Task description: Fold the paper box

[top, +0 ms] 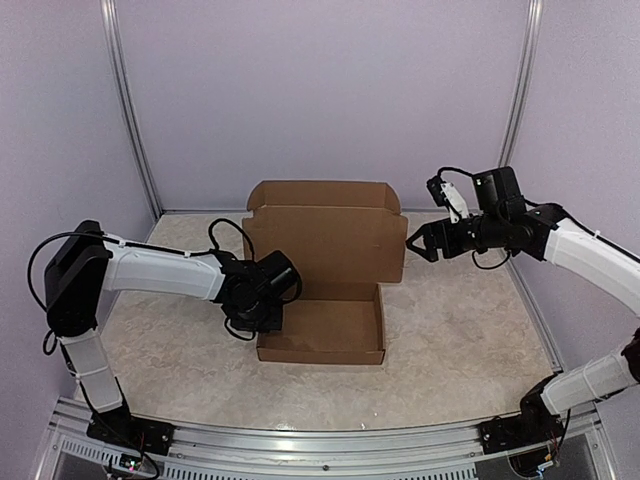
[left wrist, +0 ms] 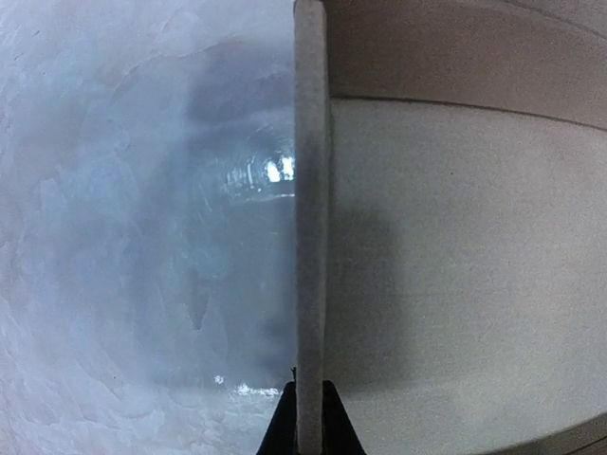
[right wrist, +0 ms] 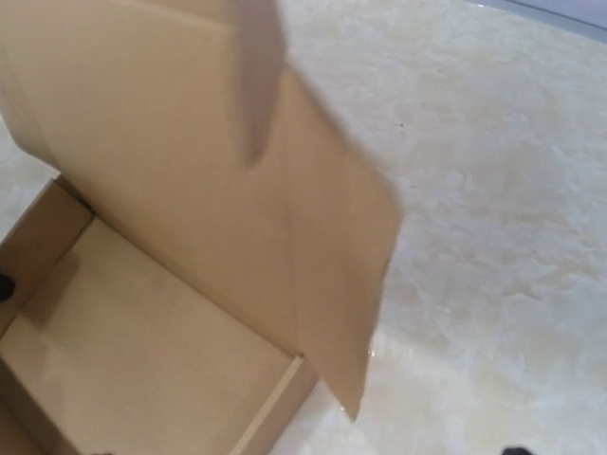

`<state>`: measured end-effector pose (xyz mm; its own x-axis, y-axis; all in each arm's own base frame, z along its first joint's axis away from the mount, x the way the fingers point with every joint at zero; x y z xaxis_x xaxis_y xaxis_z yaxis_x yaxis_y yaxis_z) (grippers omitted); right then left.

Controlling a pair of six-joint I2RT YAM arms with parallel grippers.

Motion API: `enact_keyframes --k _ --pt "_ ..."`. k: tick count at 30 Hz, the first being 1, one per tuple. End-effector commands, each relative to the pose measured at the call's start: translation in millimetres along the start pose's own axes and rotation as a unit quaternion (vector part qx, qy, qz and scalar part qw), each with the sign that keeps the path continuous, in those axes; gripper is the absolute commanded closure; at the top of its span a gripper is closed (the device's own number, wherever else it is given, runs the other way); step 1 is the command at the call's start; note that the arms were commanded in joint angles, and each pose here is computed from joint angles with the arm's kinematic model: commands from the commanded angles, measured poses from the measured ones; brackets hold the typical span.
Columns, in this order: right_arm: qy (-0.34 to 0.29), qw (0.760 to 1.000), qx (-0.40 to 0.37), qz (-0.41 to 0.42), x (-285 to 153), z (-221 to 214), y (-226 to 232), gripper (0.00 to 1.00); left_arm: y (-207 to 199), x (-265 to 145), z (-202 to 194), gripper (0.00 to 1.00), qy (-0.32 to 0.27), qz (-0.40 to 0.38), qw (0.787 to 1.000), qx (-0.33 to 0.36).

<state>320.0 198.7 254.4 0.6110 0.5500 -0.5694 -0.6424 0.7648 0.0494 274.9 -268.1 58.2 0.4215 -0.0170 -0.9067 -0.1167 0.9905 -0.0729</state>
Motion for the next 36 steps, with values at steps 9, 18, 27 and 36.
enact_keyframes --k 9,18,27,36 --pt "-0.054 0.997 -0.019 0.061 24 30 -16 0.17 8 -18 -1 0.52 -0.026 0.003 1.000 0.009" --pt "-0.059 0.994 -0.038 0.083 45 41 -22 0.26 13 -66 27 0.19 -0.082 -0.029 0.996 0.023" --pt "-0.052 0.991 -0.046 0.116 65 44 -22 0.45 39 -104 56 0.01 -0.110 -0.080 0.990 0.031" --pt "-0.039 0.988 -0.042 0.144 75 36 -18 0.76 66 -158 97 0.01 -0.170 -0.155 0.973 0.021"
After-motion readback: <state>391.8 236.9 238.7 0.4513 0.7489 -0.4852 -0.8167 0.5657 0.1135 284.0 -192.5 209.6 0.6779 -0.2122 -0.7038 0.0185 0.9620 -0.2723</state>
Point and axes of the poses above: each gripper's point midway between its finger pads, its own x axis out along the fingers, its own y axis along the line the jaws close on, z = x × y, the point moved 2 cm from there along -x, back along the fingers, and after that the axes turned 10 degrees about -x, right-handed, at the moved point
